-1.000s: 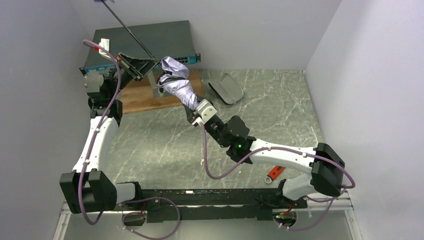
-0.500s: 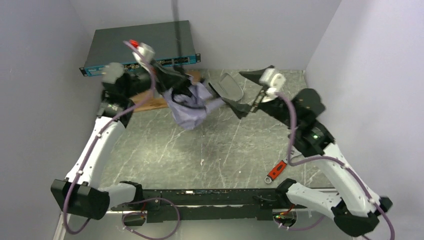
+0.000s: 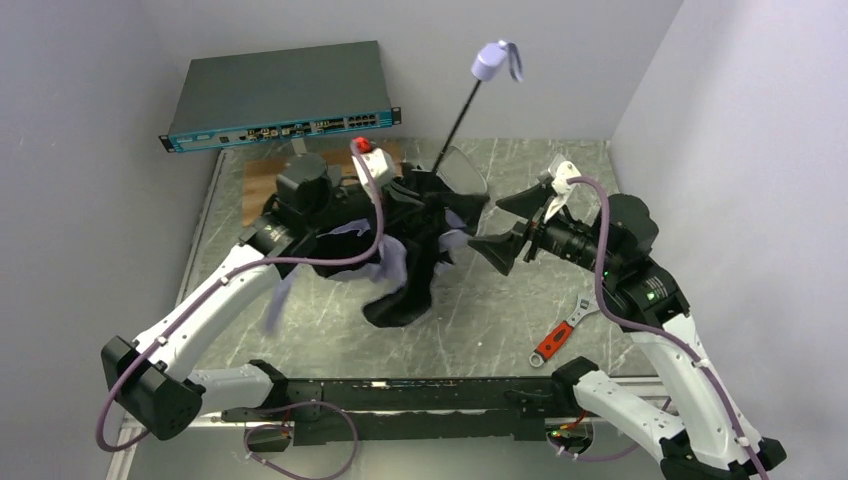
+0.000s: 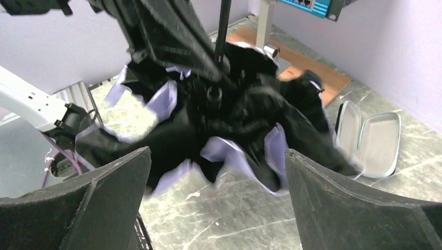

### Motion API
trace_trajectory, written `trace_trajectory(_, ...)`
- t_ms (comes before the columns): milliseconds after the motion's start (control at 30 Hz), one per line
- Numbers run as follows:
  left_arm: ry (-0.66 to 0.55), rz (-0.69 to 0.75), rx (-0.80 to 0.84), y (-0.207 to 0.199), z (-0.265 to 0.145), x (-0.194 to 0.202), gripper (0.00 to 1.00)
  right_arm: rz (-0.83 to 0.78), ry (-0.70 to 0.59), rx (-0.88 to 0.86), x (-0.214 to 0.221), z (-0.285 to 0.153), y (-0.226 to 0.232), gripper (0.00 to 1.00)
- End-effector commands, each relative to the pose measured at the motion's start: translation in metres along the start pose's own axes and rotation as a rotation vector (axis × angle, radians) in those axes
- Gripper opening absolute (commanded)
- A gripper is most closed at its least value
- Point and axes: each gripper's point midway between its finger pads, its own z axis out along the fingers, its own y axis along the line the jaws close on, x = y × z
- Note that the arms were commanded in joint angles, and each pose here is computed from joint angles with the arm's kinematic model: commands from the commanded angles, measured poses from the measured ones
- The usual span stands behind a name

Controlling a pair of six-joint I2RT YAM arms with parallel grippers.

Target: Open the umbrella

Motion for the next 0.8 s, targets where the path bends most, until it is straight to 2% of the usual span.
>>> trace_trajectory(0,-0.184,0.060,0.055,-0.028,0.014,-0.055,0.00,-0.050,-0.097,-0.001,-0.023,-0.006,0.004,0.98)
trace_trajectory(233,-0.232,0.039,0.090,-0.048,0.020,-0.066,0.00,-0.099,-0.313,-0.101,-0.067,0.010,0.014,0.87)
trace_trajectory(533,-0.268,-0.014,0.125,-0.065,0.018,-0.070,0.00,-0.111,-0.381,-0.159,-0.086,0.053,0.023,0.66)
trace_trajectory(667,-0.282,-0.011,0.130,-0.069,0.017,-0.073,0.00,-0.112,-0.369,-0.133,-0.082,0.066,0.020,0.44)
trace_trajectory(767,-0.289,-0.009,0.130,-0.070,0.013,-0.074,0.00,-0.102,-0.347,-0.105,-0.072,0.072,0.014,0.19)
